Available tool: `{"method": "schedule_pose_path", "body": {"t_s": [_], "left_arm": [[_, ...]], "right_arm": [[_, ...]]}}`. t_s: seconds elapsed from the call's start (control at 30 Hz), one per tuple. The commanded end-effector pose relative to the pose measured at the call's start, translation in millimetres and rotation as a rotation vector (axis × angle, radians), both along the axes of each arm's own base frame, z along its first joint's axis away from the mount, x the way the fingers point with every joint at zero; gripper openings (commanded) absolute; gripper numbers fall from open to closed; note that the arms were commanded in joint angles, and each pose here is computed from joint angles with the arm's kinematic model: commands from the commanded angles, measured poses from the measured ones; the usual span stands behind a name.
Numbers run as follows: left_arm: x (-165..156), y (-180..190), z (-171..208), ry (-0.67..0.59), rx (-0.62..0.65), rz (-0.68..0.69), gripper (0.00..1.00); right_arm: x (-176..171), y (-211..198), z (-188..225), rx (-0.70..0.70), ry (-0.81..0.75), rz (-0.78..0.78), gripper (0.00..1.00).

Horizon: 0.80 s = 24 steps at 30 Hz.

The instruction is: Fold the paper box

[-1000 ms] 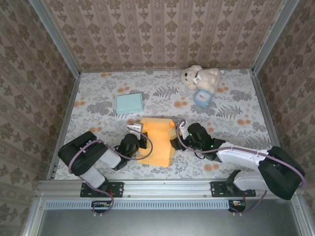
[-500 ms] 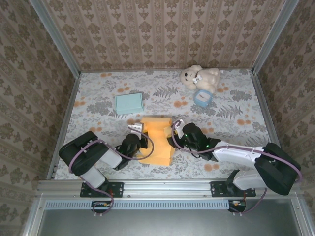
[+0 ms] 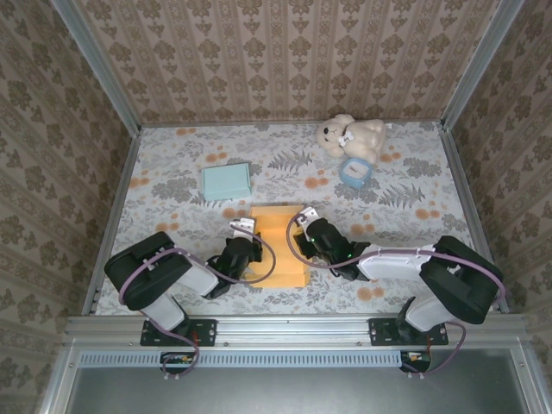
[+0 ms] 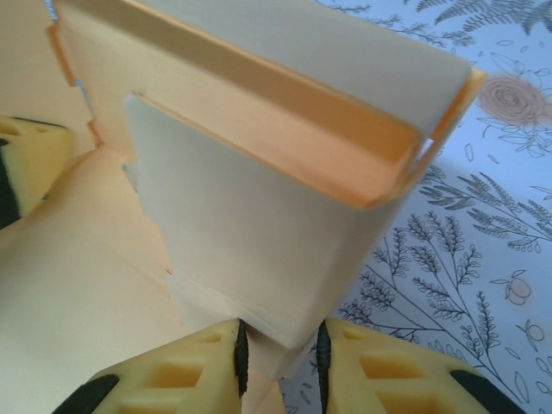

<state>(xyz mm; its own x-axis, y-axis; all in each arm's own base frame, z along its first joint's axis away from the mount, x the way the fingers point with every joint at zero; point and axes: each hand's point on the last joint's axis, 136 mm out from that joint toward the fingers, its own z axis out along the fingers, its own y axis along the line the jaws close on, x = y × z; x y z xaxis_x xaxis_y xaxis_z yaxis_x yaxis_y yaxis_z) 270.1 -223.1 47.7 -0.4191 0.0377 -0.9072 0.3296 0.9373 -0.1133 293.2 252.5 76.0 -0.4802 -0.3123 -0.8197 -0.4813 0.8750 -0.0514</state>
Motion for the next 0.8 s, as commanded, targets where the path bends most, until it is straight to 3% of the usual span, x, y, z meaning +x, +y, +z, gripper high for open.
{"method": "schedule_pose_path", "body": {"t_s": [0.0, 0.27, 0.5, 0.77], "left_arm": [[-13, -28, 5, 0.000, -0.003, -0.121, 0.00], [-20, -36, 5, 0.023, -0.023, -0.156, 0.00], [-23, -36, 8, 0.031, -0.025, -0.165, 0.00], [-26, -35, 12, 0.030, -0.043, -0.171, 0.00]], "right_arm": [[29, 2, 30, 0.056, -0.132, -0.114, 0.27], [40, -5, 26, 0.035, -0.199, -0.176, 0.23], [36, 12, 25, 0.116, -0.162, -0.027, 0.41], [41, 8, 24, 0.119, -0.155, -0.039, 0.35]]}}
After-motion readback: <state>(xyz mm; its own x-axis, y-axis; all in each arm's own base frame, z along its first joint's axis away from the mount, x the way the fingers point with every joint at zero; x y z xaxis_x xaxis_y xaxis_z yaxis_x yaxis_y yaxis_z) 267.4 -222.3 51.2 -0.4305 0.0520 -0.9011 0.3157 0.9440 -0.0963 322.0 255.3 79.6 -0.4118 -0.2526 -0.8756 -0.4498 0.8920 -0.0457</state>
